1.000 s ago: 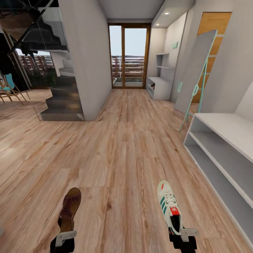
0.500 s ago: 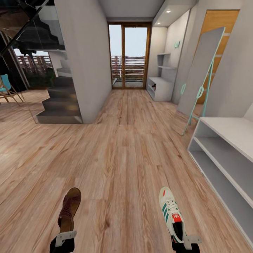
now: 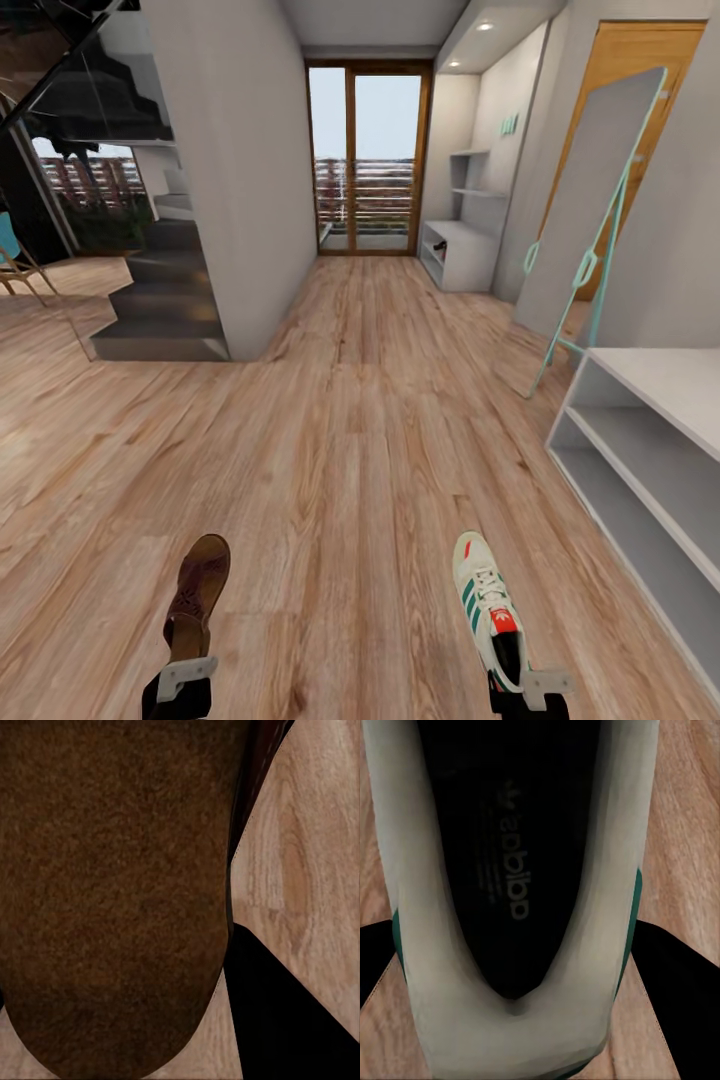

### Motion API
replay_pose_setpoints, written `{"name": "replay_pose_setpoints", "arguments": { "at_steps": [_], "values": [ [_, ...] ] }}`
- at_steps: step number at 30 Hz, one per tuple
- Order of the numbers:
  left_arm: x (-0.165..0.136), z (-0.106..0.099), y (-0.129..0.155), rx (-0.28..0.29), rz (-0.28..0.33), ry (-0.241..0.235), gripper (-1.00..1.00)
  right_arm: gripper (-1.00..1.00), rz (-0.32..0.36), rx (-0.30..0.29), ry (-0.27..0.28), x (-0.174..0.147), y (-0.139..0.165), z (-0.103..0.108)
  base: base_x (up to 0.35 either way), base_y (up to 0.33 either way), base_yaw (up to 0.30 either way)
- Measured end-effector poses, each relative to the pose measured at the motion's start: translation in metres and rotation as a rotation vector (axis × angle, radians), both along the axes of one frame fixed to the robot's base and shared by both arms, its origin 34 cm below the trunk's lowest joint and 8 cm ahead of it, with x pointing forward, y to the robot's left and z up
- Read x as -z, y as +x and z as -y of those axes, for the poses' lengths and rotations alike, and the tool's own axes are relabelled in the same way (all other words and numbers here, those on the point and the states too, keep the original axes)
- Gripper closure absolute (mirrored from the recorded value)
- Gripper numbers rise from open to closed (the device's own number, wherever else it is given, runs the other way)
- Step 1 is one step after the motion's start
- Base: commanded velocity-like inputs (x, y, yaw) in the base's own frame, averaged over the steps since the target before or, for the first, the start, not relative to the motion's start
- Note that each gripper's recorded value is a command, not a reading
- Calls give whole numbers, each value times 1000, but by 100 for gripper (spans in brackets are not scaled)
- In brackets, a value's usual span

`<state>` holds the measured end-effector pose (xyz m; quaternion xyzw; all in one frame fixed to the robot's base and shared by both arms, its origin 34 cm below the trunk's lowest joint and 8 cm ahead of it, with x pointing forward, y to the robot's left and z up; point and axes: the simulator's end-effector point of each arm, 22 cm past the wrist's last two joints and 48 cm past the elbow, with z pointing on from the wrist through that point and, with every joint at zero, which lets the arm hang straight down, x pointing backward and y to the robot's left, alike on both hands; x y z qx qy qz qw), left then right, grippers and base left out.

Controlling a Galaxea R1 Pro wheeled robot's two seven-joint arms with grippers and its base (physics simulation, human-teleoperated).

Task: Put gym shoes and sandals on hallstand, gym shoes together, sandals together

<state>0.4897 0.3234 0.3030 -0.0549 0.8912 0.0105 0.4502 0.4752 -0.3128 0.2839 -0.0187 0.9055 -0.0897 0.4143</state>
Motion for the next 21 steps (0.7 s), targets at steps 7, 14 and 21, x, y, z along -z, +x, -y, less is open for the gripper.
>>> {"name": "replay_pose_setpoints", "arguments": {
  "at_steps": [7,14,21],
  "values": [
    [0,0,0,0,0,0,100,100,0,1,0,0,0,0,338,0,0],
    [0,1,0,0,0,-1,100,100,0,0,0,0,0,0,338,0,0],
    [0,1,0,0,0,-2,100,100,0,0,0,0,0,0,338,0,0]
  ]
}}
